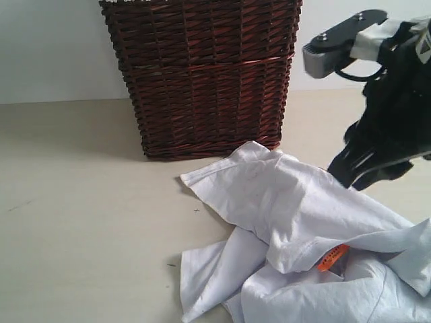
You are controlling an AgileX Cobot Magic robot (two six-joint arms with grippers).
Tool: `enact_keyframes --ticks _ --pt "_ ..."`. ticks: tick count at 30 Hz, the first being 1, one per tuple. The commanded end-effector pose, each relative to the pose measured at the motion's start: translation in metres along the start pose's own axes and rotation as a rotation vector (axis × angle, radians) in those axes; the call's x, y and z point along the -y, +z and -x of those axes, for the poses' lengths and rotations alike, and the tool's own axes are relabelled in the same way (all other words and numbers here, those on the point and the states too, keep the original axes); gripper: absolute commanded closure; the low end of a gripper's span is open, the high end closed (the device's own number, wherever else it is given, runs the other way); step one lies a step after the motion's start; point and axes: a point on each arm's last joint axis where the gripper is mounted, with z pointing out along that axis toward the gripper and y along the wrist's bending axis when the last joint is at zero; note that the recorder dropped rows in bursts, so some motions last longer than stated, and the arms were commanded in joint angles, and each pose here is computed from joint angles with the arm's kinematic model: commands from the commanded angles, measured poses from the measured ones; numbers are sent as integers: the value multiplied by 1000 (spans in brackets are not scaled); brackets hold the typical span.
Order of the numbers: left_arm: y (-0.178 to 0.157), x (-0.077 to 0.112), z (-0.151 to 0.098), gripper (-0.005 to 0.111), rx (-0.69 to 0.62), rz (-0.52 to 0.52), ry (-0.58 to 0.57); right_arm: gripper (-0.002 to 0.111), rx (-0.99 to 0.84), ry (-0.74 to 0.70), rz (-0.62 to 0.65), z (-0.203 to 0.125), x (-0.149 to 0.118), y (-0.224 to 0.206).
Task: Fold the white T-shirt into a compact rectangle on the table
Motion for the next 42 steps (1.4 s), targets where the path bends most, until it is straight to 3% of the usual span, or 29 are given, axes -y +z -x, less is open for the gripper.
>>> enact_keyframes --ticks 1,4,8,11,12,13,15,19,22,24,27,34,36,39,42 --pt "0 -1 -1 106 1 5 6 68 -69 -184 -25 4 -22 38" --pt "0 -1 -1 106 1 5 6 67 -199 -251 -227 9 -22 79" --pt "0 -1 -1 106 1 5 6 63 -285 -357 -205 13 -44 111" --pt "0 -1 -1 106 1 5 6 64 -325 -421 -257 17 -50 133" --pt "0 -1 -1 106 1 5 6 68 -329 -413 -296 19 -48 137" --pt "0 -1 -1 106 1 5 6 84 -328 -395 -360 21 -44 142" --pt "0 -1 -1 106 1 5 6 108 -290 -420 -358 24 -44 141" --pt "0 -1 -1 106 1 5 6 108 -98 -374 -307 36 -44 87" --pt "0 -1 -1 106 1 5 6 108 221 -332 -207 38 -43 -2" --pt "0 -1 -1 106 1 5 6 108 403 -262 -203 26 -31 -58" --pt "0 -1 -1 106 1 5 6 108 567 -201 -199 8 -20 -107" --pt "0 -1 -1 106 1 5 6 108 1035 -173 -18 -43 -21 -223" --pt "0 -1 -1 106 1 5 6 108 1110 -150 -21 -52 -18 -240" --pt "0 -1 -1 106 1 5 6 108 1057 -11 -129 -57 -3 -239" --pt "0 -1 -1 106 1 5 6 108 858 213 -448 -67 29 -229"
